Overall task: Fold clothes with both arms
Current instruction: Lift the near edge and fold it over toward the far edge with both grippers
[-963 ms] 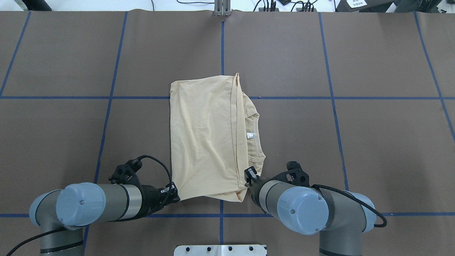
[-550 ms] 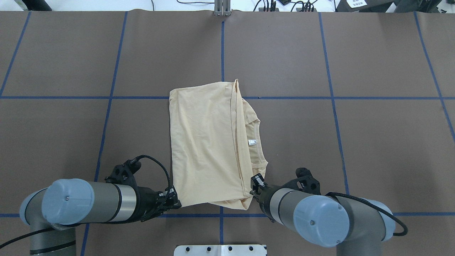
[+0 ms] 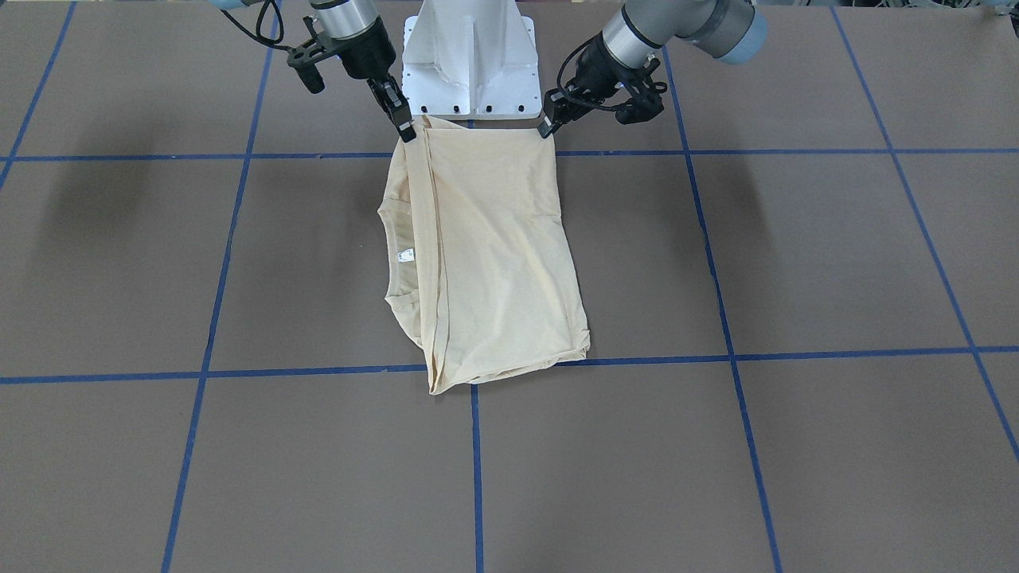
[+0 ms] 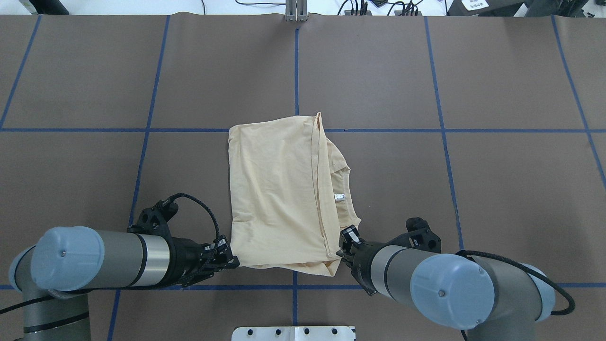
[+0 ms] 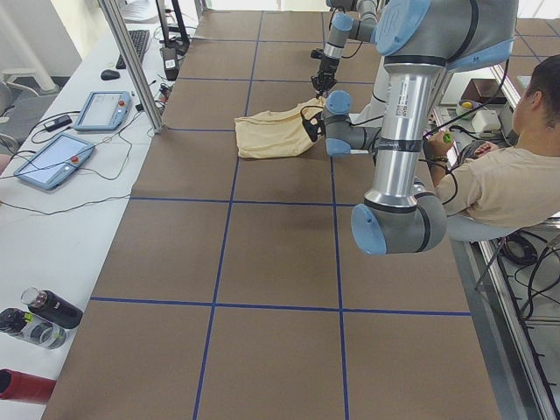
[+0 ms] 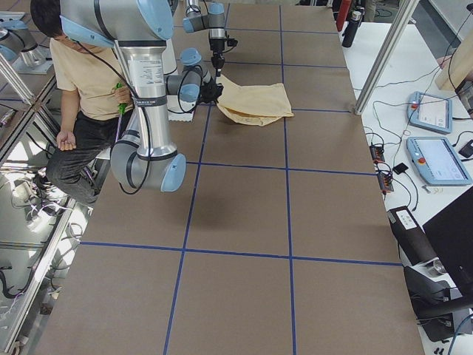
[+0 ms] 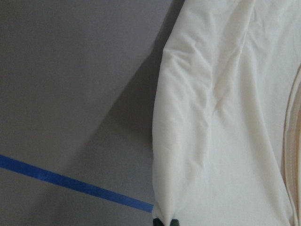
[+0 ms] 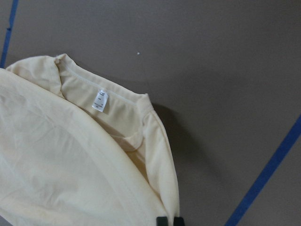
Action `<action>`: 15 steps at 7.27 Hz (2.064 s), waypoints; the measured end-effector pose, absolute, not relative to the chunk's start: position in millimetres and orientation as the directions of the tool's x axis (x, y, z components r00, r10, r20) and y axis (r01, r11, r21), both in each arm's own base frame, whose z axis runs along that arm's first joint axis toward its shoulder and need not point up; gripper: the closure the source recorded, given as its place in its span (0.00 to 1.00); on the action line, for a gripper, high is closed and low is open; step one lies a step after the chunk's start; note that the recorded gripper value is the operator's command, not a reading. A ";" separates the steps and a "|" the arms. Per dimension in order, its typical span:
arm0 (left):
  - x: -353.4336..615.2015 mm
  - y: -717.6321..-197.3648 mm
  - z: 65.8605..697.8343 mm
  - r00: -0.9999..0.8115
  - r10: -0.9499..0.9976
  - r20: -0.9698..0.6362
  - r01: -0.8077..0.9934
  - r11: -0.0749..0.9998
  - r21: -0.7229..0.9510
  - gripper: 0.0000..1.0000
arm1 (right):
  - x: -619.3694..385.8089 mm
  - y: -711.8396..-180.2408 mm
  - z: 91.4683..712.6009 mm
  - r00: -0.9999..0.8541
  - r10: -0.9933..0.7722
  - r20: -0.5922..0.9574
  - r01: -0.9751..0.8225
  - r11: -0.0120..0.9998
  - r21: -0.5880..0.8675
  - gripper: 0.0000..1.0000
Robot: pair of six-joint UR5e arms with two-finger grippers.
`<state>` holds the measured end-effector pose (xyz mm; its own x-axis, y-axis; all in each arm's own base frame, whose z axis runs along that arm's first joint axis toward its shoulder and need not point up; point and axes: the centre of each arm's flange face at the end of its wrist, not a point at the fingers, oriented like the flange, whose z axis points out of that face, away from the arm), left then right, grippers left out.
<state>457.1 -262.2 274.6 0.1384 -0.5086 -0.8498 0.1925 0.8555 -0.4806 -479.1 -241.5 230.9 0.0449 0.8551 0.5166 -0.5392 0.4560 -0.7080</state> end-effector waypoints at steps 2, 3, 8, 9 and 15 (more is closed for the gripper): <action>432.6 -313.5 264.2 0.105 -0.518 -0.849 0.252 0.840 -0.481 1.00 | -474.1 -308.4 222.5 0.040 0.886 0.461 -0.555 0.404 -0.728 1.00; 428.3 -339.2 262.0 0.102 -0.524 -0.845 0.288 0.829 -0.480 1.00 | -472.7 -340.9 222.3 0.035 0.892 0.452 -0.568 0.389 -0.725 1.00; 458.4 -453.1 269.5 0.116 -0.532 -0.838 0.424 0.790 -0.443 1.00 | -497.6 -472.0 208.2 0.063 0.894 0.444 -0.615 0.385 -0.688 1.00; 454.3 -467.4 274.1 0.122 -0.525 -0.842 0.443 0.788 -0.427 1.00 | -504.7 -489.6 205.9 0.075 0.895 0.440 -0.621 0.387 -0.682 1.00; 473.4 -532.5 297.3 0.130 -0.550 -0.825 0.508 0.751 -0.421 0.83 | -542.7 -563.9 214.4 0.105 0.889 0.446 -0.649 0.401 -0.647 0.57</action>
